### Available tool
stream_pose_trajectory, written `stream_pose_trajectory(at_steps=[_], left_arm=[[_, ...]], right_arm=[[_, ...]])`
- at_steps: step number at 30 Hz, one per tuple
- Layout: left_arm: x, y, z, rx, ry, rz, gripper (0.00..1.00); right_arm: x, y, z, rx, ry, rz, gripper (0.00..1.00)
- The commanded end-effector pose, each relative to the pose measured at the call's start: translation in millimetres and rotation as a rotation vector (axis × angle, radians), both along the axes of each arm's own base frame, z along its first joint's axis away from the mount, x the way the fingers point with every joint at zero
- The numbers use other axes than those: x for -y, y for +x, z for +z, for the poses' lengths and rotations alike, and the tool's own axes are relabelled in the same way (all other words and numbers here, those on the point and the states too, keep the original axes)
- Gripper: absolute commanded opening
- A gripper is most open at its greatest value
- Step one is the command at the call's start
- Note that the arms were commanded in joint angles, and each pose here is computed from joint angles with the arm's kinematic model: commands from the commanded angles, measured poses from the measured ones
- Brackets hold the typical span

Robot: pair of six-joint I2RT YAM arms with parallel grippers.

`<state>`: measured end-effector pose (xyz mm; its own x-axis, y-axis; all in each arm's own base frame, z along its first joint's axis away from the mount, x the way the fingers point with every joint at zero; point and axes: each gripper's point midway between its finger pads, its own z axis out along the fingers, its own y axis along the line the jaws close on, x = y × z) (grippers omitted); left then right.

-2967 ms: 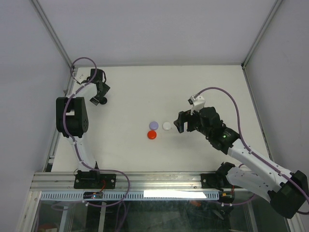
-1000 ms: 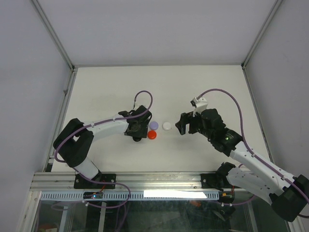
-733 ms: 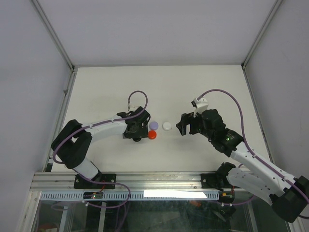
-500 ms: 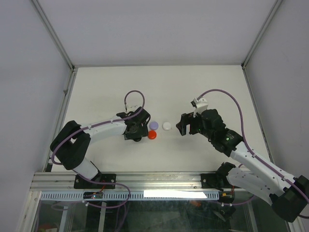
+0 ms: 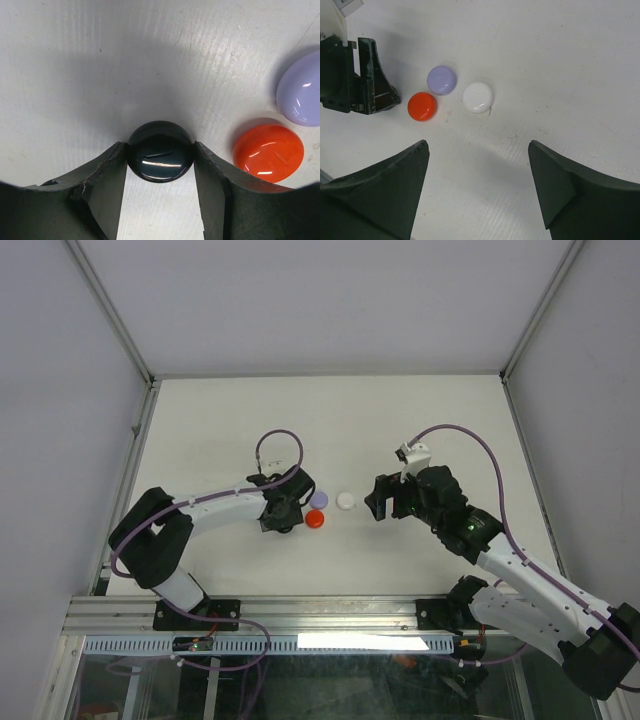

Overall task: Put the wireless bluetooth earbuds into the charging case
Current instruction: Pick up the charging case at the center of the board.

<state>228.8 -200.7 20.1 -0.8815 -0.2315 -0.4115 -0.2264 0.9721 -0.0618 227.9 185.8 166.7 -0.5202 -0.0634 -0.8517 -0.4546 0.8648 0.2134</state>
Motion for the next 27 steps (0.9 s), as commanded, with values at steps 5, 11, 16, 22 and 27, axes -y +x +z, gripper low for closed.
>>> stream_pose_trajectory(at_steps=[5, 11, 16, 22, 27], left_arm=[[7.0, 10.0, 17.4, 0.097, 0.033, -0.03, 0.45], [12.6, 26.5, 56.1, 0.273, 0.089, -0.109, 0.45], [27.3, 29.6, 85.7, 0.438, 0.116, -0.216, 0.45], [46.4, 33.4, 111.6, 0.591, 0.059, -0.328, 0.46], [59.2, 36.3, 139.8, 0.738, -0.025, -0.408, 0.47]], right_arm=[[-11.1, 5.3, 28.0, 0.043, 0.064, 0.026, 0.84], [-32.8, 2.1, 33.2, 0.011, 0.147, 0.092, 0.84], [-42.2, 5.0, 48.2, 0.021, 0.2, 0.108, 0.85], [-52.2, 11.5, 60.6, -0.007, 0.239, 0.151, 0.86], [-60.0, 20.5, 68.8, -0.078, 0.275, 0.197, 0.85]])
